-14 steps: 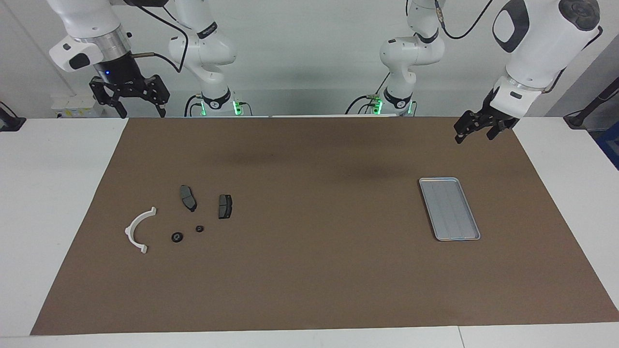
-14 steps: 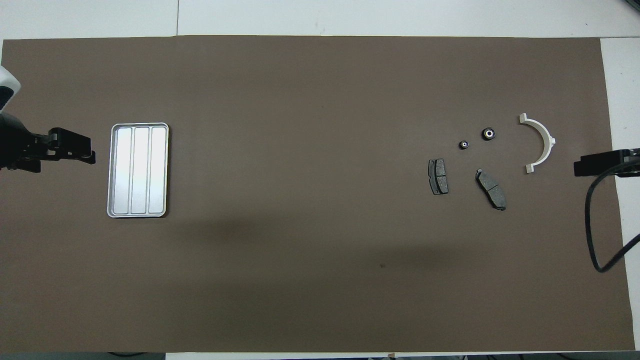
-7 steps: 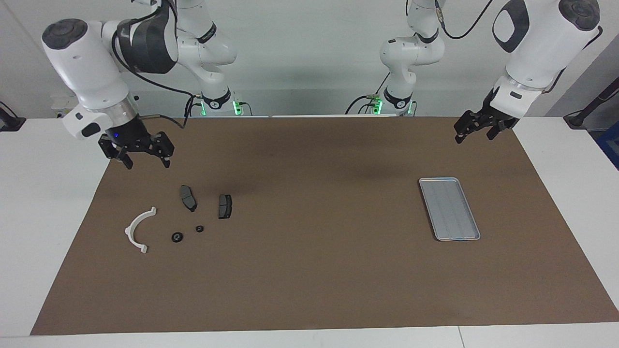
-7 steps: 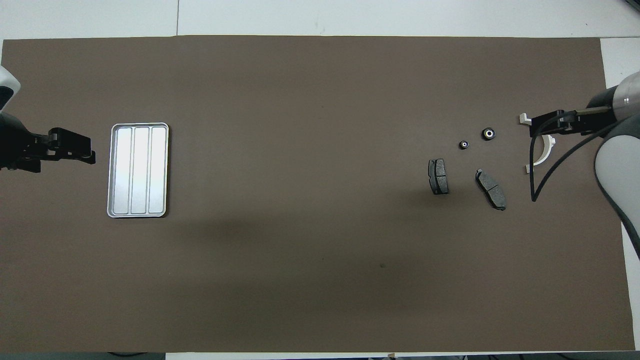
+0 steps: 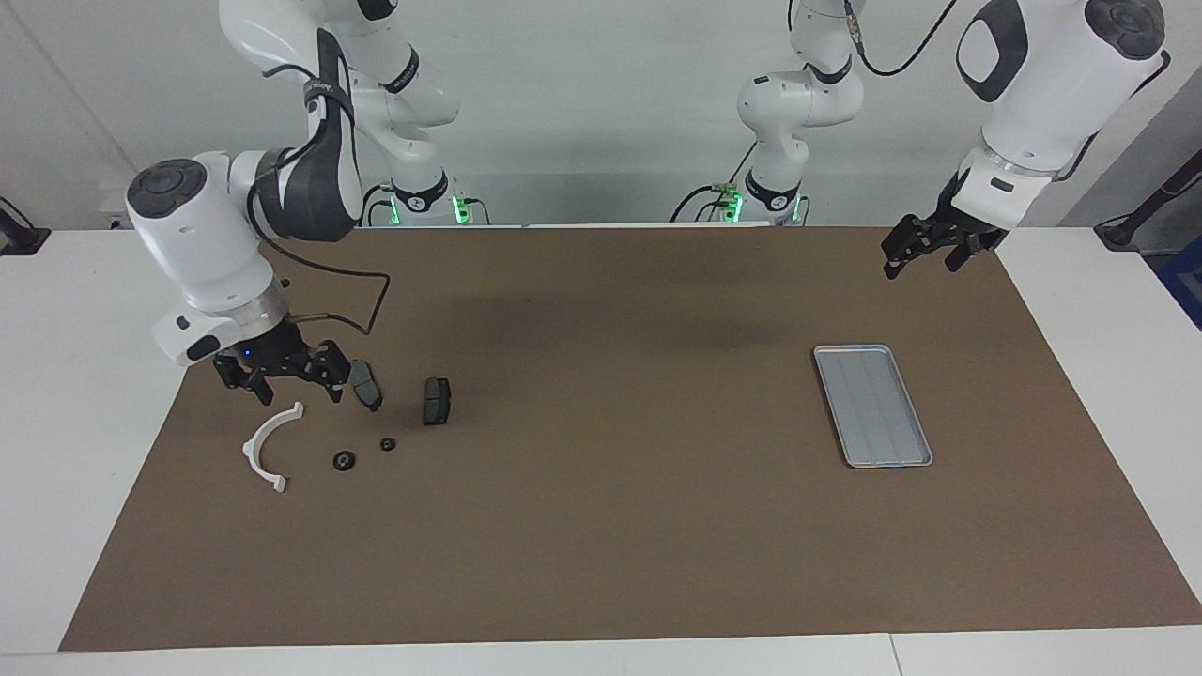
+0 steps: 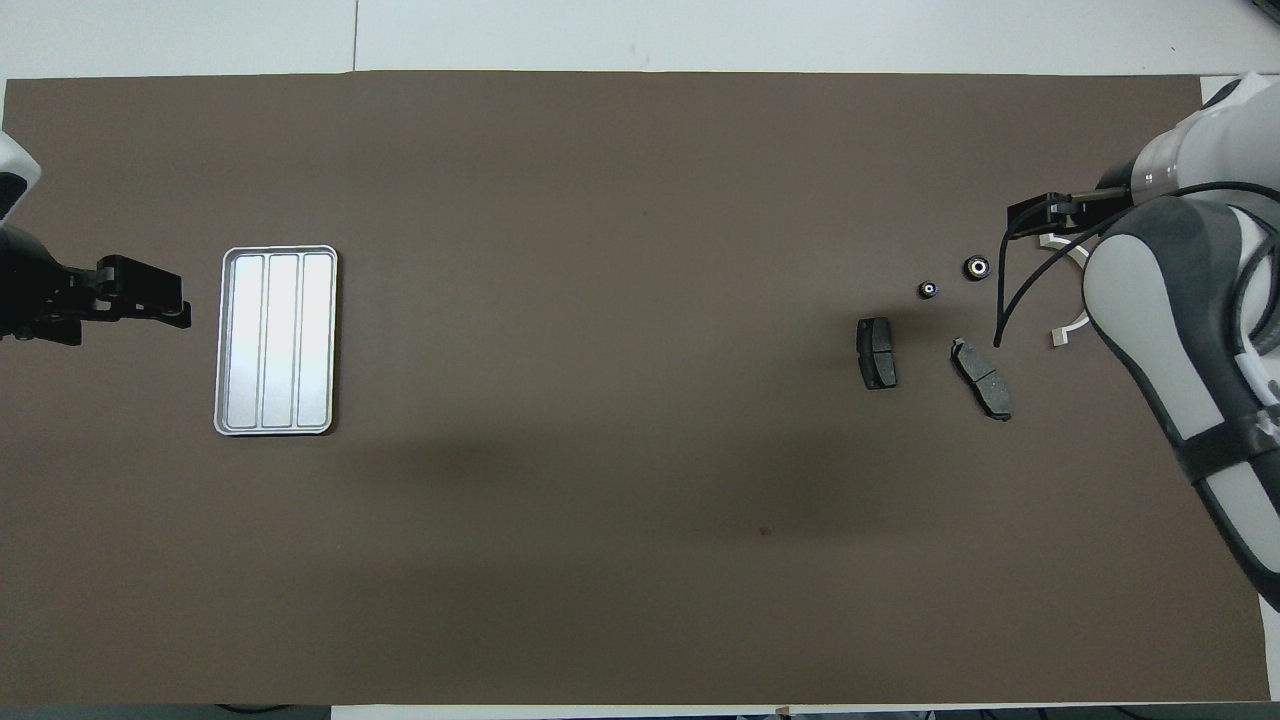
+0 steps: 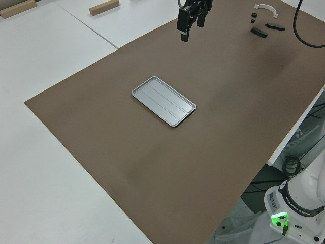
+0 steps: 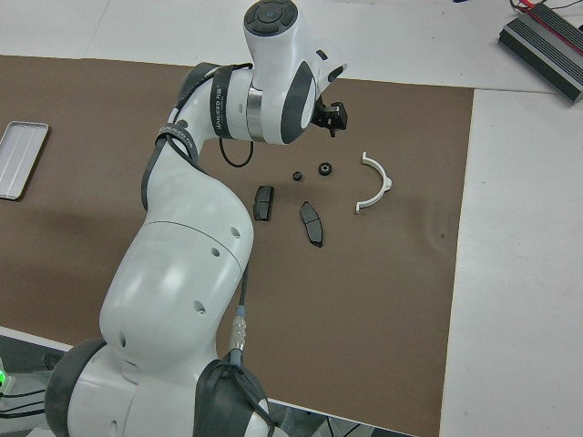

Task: Pick bearing gear from pile to tray
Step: 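Reach the right gripper to the black bearing and grasp it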

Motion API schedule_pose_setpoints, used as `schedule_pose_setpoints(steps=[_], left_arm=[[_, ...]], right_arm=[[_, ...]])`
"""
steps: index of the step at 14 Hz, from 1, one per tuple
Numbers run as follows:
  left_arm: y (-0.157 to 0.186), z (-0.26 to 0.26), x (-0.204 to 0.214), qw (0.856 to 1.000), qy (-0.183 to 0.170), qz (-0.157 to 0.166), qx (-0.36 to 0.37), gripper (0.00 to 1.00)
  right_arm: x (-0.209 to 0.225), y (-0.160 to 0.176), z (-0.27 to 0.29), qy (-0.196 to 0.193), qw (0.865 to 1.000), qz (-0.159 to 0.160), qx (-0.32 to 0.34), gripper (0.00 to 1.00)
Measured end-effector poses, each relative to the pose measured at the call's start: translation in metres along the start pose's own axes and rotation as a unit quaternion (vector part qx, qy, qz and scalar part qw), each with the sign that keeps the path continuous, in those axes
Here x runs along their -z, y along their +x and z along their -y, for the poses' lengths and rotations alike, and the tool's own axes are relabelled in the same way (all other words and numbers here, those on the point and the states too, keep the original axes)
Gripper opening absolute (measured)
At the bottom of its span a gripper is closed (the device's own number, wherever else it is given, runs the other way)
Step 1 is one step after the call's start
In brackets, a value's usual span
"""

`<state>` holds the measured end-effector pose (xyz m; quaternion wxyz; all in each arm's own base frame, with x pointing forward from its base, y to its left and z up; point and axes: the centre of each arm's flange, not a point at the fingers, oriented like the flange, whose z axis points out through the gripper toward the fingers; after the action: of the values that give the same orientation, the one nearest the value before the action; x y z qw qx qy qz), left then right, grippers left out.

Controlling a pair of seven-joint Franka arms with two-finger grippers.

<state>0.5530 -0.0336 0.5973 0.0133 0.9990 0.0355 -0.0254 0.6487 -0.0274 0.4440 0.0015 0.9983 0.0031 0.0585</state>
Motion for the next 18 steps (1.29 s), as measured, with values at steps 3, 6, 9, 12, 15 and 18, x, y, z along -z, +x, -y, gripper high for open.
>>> schedule_pose_setpoints(steps=[3,6,9,12,15,18], left_arm=[[0.0,0.0,0.0,1.0,0.0,0.0,0.0,1.0],[0.0,0.0,0.0,1.0,0.0,0.0,0.0,1.0],[0.0,0.0,0.0,1.0,0.0,0.0,0.0,1.0],[0.0,0.0,0.0,1.0,0.0,0.0,0.0,1.0],[0.0,0.0,0.0,1.0,0.0,0.0,0.0,1.0],[0.0,0.0,0.0,1.0,0.0,0.0,0.0,1.0]], right_arm=[[-0.043,0.008,-0.001,0.0,1.0,0.003,0.0,1.0],[-0.07,0.01,-0.003,-0.001,1.0,0.014,-0.002,1.0],[-0.078,0.009,-0.004,0.0,1.0,0.02,-0.003,1.0],[-0.087,0.005,-0.004,0.0,1.0,0.024,-0.002,1.0],[-0.102,-0.003,-0.005,0.0,1.0,0.03,0.003,1.0],[-0.113,-0.008,-0.01,0.0,1.0,0.031,0.007,1.0]])
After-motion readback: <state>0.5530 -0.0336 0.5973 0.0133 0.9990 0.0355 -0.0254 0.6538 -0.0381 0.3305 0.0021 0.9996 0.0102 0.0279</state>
